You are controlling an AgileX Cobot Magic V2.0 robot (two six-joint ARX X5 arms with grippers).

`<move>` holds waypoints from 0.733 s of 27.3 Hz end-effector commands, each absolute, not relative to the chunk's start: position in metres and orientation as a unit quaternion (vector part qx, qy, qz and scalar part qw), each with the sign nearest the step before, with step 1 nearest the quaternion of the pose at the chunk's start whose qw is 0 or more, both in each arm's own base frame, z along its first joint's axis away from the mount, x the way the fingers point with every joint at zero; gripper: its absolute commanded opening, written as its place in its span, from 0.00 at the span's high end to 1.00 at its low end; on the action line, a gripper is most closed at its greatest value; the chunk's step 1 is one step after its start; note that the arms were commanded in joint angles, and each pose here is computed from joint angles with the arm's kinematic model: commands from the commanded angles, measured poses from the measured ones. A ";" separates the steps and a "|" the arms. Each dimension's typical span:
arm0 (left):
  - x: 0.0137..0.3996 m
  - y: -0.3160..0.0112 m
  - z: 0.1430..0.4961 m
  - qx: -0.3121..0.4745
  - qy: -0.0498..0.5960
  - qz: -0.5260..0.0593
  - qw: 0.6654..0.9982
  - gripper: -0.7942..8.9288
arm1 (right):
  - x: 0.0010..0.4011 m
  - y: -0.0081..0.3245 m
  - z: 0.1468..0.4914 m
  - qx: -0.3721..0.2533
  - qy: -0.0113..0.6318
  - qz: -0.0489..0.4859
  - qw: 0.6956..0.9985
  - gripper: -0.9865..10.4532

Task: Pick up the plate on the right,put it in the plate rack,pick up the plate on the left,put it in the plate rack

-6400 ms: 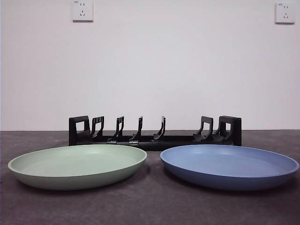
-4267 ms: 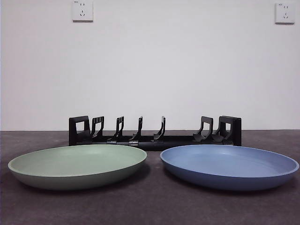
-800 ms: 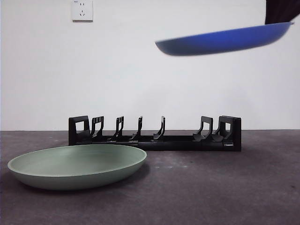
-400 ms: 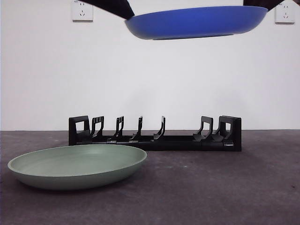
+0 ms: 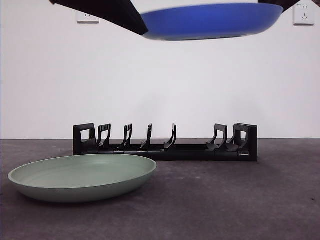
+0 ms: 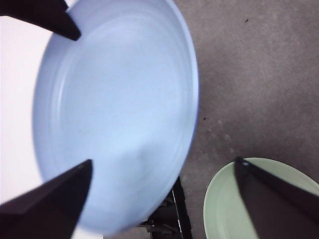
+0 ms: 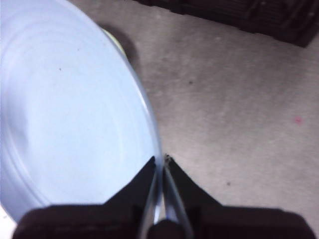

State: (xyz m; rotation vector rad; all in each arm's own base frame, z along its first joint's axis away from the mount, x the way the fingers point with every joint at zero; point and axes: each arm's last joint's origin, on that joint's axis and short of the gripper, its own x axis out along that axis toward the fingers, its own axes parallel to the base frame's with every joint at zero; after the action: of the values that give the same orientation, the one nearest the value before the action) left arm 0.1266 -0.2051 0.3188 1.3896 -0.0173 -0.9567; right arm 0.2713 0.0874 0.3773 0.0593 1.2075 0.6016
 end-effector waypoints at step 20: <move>0.127 -0.215 0.307 0.626 0.017 -0.435 0.647 0.93 | 0.271 0.093 0.377 0.028 0.559 0.298 0.774 0.92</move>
State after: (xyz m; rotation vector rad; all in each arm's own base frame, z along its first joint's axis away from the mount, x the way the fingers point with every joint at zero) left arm 0.1267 -0.2152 0.3073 1.4531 0.0043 -1.0022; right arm 0.2699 0.0919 0.3775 0.0642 1.2086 0.6350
